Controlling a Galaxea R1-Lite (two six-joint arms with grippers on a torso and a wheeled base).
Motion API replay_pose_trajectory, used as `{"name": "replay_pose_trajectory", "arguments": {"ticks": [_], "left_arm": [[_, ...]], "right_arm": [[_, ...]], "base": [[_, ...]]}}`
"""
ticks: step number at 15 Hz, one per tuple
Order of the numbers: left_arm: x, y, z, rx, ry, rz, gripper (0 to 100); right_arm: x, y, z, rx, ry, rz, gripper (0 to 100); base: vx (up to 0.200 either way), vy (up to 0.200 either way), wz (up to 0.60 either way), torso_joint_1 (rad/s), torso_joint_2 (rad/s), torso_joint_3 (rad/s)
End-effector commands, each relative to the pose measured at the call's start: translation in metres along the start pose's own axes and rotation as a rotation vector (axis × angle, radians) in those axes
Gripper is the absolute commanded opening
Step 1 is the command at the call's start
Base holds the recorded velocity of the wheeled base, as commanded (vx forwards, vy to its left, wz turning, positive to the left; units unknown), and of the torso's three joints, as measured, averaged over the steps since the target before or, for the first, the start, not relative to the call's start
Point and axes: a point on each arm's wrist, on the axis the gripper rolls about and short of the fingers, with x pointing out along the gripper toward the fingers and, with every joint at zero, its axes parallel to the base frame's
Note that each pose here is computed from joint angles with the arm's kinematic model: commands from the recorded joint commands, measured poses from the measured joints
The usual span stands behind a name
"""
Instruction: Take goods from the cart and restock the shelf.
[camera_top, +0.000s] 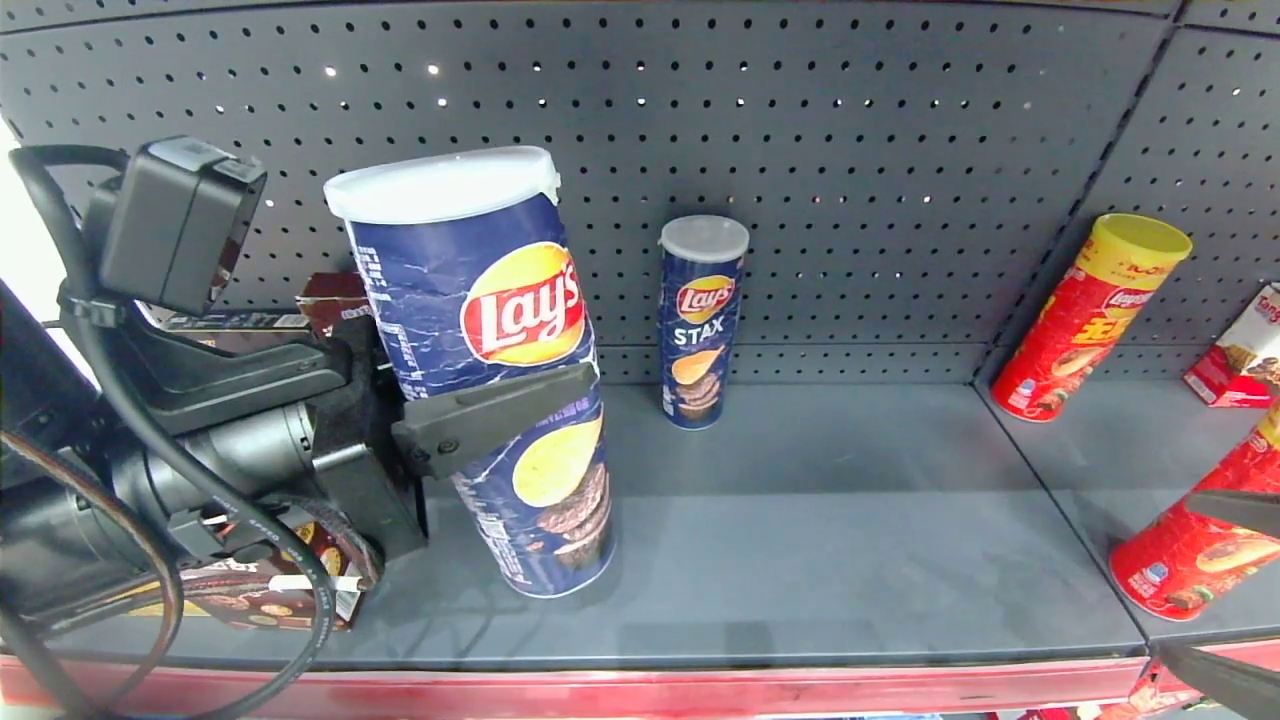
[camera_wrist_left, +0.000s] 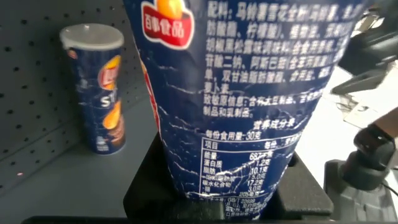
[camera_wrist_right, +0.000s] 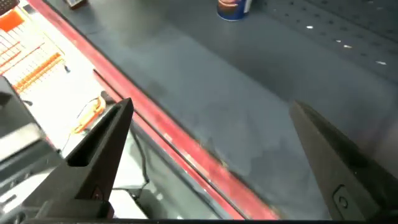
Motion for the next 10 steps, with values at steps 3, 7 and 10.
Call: {"name": "replay_pose_trajectory", "arguments": {"ticks": [3,7,10], "left_arm": [[-0.002,0.008,0.005,0.012,-0.013,0.034,0],[-0.001,0.009,0.005,0.013,-0.014,0.038,0],[-0.002,0.014,0.006,0.009,-0.016,0.058,0]], "right_arm": [[0.082,-0.017,0.009,0.036,0.025,0.029,100],[0.116,-0.021,0.026,0.042,0.011,0.058,100],[0.146,-0.027,0.026,0.063,0.053,0.056,100]], "base": [[0.0,0.0,0.0,0.0,0.0,0.0],[0.0,0.0,0.0,0.0,0.0,0.0],[0.0,0.0,0.0,0.0,0.0,0.0]]}}
